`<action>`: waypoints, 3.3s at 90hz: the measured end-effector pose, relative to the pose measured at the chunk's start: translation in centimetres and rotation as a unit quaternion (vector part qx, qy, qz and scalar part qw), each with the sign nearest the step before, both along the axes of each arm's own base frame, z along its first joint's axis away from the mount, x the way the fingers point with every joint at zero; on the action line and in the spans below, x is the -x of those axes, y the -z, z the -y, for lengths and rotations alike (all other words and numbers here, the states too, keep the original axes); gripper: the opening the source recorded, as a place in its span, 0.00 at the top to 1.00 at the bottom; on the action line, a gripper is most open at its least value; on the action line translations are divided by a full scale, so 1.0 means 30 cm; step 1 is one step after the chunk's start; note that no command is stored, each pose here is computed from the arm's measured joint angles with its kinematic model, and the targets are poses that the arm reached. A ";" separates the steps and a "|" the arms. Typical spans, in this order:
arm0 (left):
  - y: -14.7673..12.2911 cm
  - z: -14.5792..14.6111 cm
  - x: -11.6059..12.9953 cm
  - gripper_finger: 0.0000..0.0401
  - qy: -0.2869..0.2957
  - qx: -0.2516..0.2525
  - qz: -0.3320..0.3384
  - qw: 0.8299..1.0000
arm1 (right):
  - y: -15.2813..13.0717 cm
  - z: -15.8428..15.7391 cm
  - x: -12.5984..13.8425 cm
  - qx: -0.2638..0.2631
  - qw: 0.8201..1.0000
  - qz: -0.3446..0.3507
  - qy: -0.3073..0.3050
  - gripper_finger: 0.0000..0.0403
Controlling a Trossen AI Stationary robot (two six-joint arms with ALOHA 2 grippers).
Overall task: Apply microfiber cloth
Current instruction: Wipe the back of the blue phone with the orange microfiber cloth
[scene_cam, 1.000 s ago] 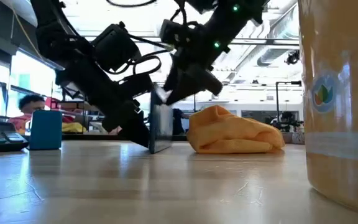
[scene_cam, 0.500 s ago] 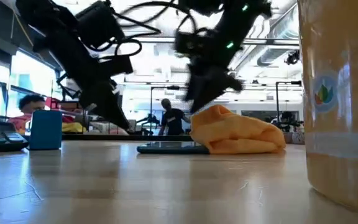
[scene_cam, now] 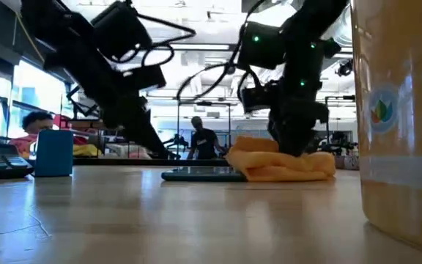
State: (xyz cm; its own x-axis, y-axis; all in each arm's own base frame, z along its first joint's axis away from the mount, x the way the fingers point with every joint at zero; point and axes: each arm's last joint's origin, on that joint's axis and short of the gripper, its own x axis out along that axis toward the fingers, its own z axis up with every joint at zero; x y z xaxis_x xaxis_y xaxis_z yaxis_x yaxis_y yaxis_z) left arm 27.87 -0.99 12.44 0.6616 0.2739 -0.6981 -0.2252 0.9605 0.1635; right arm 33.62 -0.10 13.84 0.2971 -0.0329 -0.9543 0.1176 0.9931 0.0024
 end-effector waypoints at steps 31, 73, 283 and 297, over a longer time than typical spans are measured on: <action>0.117 0.003 -0.038 0.63 0.018 -0.019 -0.023 0.999 | -0.134 -0.021 -0.106 0.026 0.992 0.118 -0.035 0.98; 0.067 0.003 -0.024 0.63 -0.012 -0.045 -0.006 0.999 | 0.071 -0.095 -0.228 0.029 0.983 0.172 -0.047 1.00; 0.147 -0.087 -0.068 0.92 0.034 -0.042 -0.002 0.999 | 0.048 -0.287 -0.020 0.224 0.945 0.076 0.227 1.00; 0.147 -0.093 -0.068 0.92 0.036 -0.027 0.001 0.999 | 0.021 -0.378 -0.099 0.158 0.964 0.177 0.116 1.00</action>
